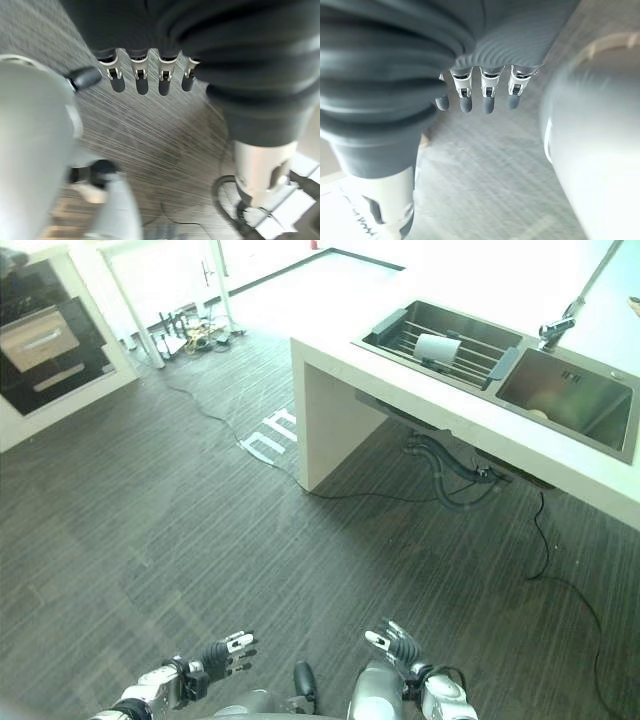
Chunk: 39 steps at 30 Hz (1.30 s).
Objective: Place the dishes in the dishwasher.
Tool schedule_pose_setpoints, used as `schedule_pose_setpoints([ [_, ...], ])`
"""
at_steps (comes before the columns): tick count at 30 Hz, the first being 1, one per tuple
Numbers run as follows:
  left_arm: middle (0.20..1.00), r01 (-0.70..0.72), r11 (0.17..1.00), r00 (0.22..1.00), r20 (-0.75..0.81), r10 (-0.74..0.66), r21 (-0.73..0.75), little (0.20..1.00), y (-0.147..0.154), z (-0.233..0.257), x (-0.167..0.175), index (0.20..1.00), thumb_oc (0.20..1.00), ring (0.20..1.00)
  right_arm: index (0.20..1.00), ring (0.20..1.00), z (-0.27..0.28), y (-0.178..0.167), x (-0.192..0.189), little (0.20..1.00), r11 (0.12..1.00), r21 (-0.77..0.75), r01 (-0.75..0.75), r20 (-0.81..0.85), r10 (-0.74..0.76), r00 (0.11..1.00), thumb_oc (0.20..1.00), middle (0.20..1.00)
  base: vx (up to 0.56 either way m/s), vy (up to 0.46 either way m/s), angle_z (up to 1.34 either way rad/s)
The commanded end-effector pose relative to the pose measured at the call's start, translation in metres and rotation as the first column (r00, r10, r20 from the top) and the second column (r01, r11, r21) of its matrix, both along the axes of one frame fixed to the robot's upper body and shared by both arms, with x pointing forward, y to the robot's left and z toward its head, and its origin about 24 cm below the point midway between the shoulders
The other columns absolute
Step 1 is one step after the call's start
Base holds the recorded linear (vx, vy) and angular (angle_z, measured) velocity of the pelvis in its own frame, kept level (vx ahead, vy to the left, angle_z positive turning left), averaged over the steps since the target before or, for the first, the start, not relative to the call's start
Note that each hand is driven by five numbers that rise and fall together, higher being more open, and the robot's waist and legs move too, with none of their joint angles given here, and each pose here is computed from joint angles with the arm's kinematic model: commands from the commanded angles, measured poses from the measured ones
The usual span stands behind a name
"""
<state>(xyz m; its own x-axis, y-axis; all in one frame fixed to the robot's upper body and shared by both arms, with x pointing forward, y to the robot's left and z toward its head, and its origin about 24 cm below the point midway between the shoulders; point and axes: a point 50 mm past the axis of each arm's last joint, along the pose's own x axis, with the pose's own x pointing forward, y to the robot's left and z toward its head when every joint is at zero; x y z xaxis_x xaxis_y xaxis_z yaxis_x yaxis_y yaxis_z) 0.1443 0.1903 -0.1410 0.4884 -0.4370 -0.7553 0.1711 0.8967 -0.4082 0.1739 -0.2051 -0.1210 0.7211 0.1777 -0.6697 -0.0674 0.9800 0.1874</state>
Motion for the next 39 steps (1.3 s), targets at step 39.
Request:
schedule_pose_setpoints([
  [39,1.0,-0.122,0.981,0.992,0.046,0.117,0.148,1.0,-0.003,-0.004,0.0,1.0,1.0,1.0,1.0,1.0,-0.005,-0.031,-0.008,1.0,0.995,-0.1,0.015,-0.082,-0.024,0.996,1.0,1.0,0.23,-0.079,-0.24],
])
